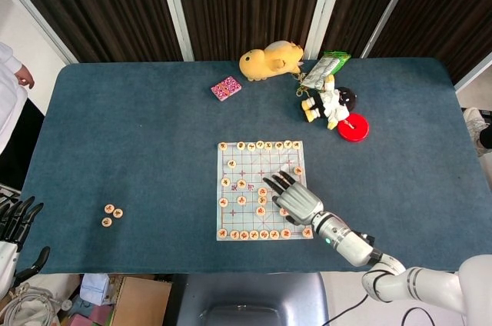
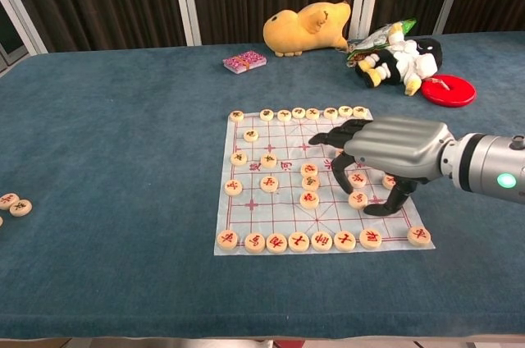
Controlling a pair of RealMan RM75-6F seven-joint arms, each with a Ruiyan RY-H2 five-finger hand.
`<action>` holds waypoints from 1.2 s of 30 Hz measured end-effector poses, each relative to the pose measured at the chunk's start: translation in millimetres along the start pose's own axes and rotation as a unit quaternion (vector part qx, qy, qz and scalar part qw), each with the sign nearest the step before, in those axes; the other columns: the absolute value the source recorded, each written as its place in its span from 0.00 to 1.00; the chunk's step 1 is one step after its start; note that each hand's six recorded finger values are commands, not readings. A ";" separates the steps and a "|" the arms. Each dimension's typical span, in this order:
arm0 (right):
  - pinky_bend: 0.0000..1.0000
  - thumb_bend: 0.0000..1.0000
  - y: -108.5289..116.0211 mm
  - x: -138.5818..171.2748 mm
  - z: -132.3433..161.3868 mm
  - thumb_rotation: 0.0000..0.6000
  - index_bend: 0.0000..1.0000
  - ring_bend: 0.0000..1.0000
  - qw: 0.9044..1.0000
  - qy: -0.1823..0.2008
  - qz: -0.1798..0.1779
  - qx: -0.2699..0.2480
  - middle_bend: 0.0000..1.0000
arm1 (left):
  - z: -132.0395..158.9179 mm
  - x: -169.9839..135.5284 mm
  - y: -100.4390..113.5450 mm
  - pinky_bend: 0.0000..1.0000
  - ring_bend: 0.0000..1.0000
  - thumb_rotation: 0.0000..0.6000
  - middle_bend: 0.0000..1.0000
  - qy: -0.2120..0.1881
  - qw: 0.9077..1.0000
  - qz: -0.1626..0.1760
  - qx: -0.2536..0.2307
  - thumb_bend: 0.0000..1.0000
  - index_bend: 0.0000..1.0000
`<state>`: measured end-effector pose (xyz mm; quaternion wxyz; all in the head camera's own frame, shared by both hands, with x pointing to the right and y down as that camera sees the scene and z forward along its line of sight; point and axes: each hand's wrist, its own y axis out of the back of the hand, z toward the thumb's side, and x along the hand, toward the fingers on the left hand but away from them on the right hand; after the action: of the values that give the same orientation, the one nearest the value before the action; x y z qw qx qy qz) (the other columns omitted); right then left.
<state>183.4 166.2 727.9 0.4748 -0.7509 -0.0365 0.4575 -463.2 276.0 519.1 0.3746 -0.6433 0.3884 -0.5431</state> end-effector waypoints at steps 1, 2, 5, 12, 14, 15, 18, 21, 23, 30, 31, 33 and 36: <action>0.00 0.41 0.3 -0.3 0.5 1.00 0.62 0.00 1.000 0.000 0.000 0.001 0.06 | -0.1 -0.2 0.0 0.01 0.00 1.00 0.00 0.000 1.000 0.000 0.000 0.37 0.00; 0.00 0.42 0.8 -0.4 0.9 1.00 0.63 0.00 1.000 0.001 0.000 0.001 0.06 | -0.3 -0.3 0.2 0.01 0.00 1.00 0.00 0.000 1.000 0.000 0.000 0.37 0.00; 0.00 0.44 3.7 -0.4 1.8 1.00 0.65 0.00 1.000 0.001 -0.005 -0.002 0.08 | -0.6 0.0 0.5 0.01 0.00 1.00 0.00 0.000 1.000 0.001 -0.001 0.37 0.00; 0.00 0.44 13.7 1.2 -0.2 1.00 0.68 0.00 1.000 -0.004 -0.020 -0.011 0.09 | -0.5 -0.6 0.8 0.01 0.00 1.00 0.00 -0.001 1.000 0.002 -0.002 0.37 0.00; 0.00 0.44 20.4 -1.0 -0.9 1.00 0.68 0.00 0.999 -0.007 -0.029 -0.019 0.09 | 0.1 -0.8 0.4 0.01 0.00 1.00 0.00 -0.002 1.000 0.001 -0.002 0.37 0.00; 0.00 0.44 23.5 -2.8 -1.0 1.00 0.68 0.00 0.999 -0.008 -0.032 -0.023 0.09 | 0.3 -0.8 0.3 0.01 0.00 1.00 0.00 -0.002 1.000 0.001 -0.001 0.37 0.00; 0.00 0.44 33.9 -12.0 1.2 1.00 0.68 0.00 0.999 -0.008 -0.039 -0.033 0.09 | 0.7 -0.8 0.0 0.01 0.00 1.00 0.00 -0.003 1.000 0.000 -0.001 0.37 0.00; 0.00 0.44 41.4 -23.3 5.8 1.00 0.67 0.00 0.998 -0.006 -0.040 -0.040 0.09 | 0.0 -0.9 0.6 0.01 0.00 1.00 0.00 -0.002 1.000 0.001 -0.001 0.37 0.00; 0.00 0.44 42.6 -29.6 8.7 1.00 0.67 0.00 0.998 -0.006 -0.037 -0.044 0.09 | -0.3 -1.1 1.1 0.01 0.00 1.00 0.00 -0.001 1.000 0.002 -0.001 0.37 0.00; 0.00 0.44 38.7 -46.4 15.6 1.00 0.66 0.00 0.999 -0.015 -0.023 -0.036 0.09 | -1.8 -2.5 5.0 0.01 0.00 1.00 0.00 0.000 1.000 0.009 -0.006 0.37 0.00; 0.00 0.44 37.7 -48.5 17.1 1.00 0.65 0.00 0.999 -0.016 -0.021 -0.035 0.09 | -2.2 -2.7 5.5 0.01 0.00 1.00 0.00 0.000 1.000 0.009 -0.007 0.37 0.00; 0.00 0.44 37.0 -51.0 18.8 1.00 0.65 0.00 0.999 -0.016 -0.019 -0.034 0.09 | -3.3 -3.0 6.0 0.01 0.00 1.00 0.00 0.002 1.000 0.010 -0.007 0.37 0.00; 0.00 0.44 37.5 -53.1 20.1 1.00 0.65 0.00 0.999 -0.017 -0.019 -0.035 0.09 | -3.4 -3.0 6.5 0.01 0.00 1.00 0.00 0.002 1.000 0.011 -0.007 0.37 0.00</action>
<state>123.9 133.4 731.9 0.4558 -0.7585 -0.0748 0.4597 -467.5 275.7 512.5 0.3753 -0.6403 0.3999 -0.5378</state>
